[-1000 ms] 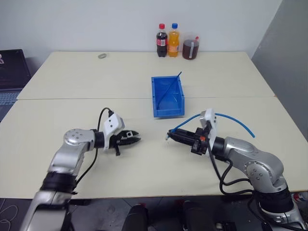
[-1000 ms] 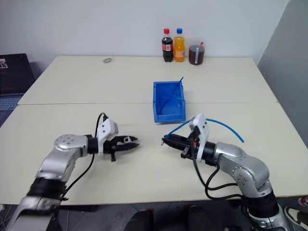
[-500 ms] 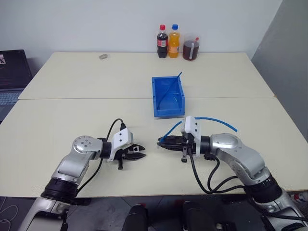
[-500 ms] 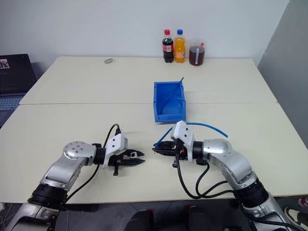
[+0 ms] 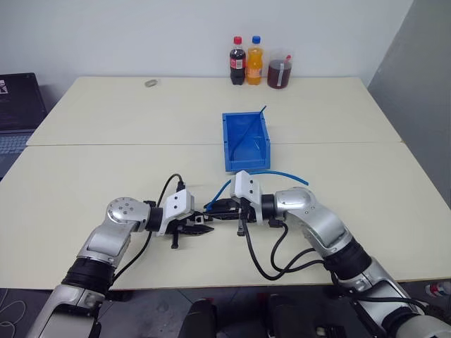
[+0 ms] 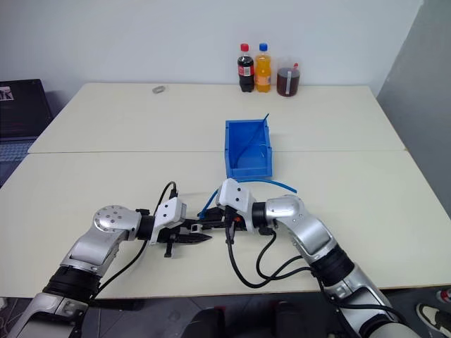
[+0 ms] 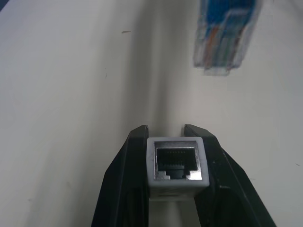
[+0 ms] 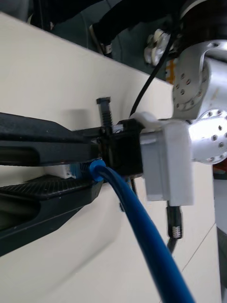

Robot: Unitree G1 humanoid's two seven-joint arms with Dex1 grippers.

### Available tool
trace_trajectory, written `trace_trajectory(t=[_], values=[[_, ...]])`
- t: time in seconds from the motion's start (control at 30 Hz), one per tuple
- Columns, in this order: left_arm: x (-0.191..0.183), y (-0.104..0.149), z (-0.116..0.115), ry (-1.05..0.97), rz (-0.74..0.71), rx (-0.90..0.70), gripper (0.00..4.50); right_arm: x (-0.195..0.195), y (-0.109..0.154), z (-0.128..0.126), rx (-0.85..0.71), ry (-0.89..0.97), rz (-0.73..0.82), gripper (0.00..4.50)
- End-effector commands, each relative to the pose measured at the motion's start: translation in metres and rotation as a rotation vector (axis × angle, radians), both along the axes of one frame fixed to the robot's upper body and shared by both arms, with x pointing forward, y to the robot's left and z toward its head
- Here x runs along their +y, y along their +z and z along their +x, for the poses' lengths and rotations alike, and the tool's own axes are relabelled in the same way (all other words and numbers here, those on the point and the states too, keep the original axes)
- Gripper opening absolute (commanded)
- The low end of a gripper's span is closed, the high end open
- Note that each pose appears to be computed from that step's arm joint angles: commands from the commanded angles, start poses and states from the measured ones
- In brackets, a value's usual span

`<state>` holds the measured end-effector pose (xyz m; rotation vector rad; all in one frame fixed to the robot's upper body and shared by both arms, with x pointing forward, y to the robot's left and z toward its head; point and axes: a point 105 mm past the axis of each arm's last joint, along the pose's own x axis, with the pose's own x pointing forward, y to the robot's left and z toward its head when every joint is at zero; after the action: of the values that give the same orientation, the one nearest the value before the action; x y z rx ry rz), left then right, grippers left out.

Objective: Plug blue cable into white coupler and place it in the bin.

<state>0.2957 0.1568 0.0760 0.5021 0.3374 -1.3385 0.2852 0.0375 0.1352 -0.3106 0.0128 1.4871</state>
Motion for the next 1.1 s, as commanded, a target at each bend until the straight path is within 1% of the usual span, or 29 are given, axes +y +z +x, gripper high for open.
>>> trace_trajectory(t=[0.03, 0.23, 0.4, 0.6, 1.1], values=[[0.006, -0.014, -0.008, -0.015, 0.044, 0.067, 0.82, 0.013, 0.008, -0.002, -0.066, 0.031, 0.002, 0.11], [0.009, -0.016, -0.009, -0.014, 0.057, 0.078, 0.82, 0.023, 0.003, -0.001, -0.082, 0.038, -0.026, 0.11], [0.012, -0.017, -0.01, -0.013, 0.066, 0.082, 0.82, 0.022, 0.004, 0.0, -0.084, 0.041, -0.024, 0.11], [0.014, -0.016, -0.01, -0.01, 0.071, 0.083, 0.82, 0.022, 0.008, -0.003, -0.074, 0.065, -0.018, 0.11], [0.014, -0.017, -0.01, -0.011, 0.079, 0.087, 0.82, 0.023, 0.017, -0.004, -0.087, 0.054, 0.001, 0.11]])
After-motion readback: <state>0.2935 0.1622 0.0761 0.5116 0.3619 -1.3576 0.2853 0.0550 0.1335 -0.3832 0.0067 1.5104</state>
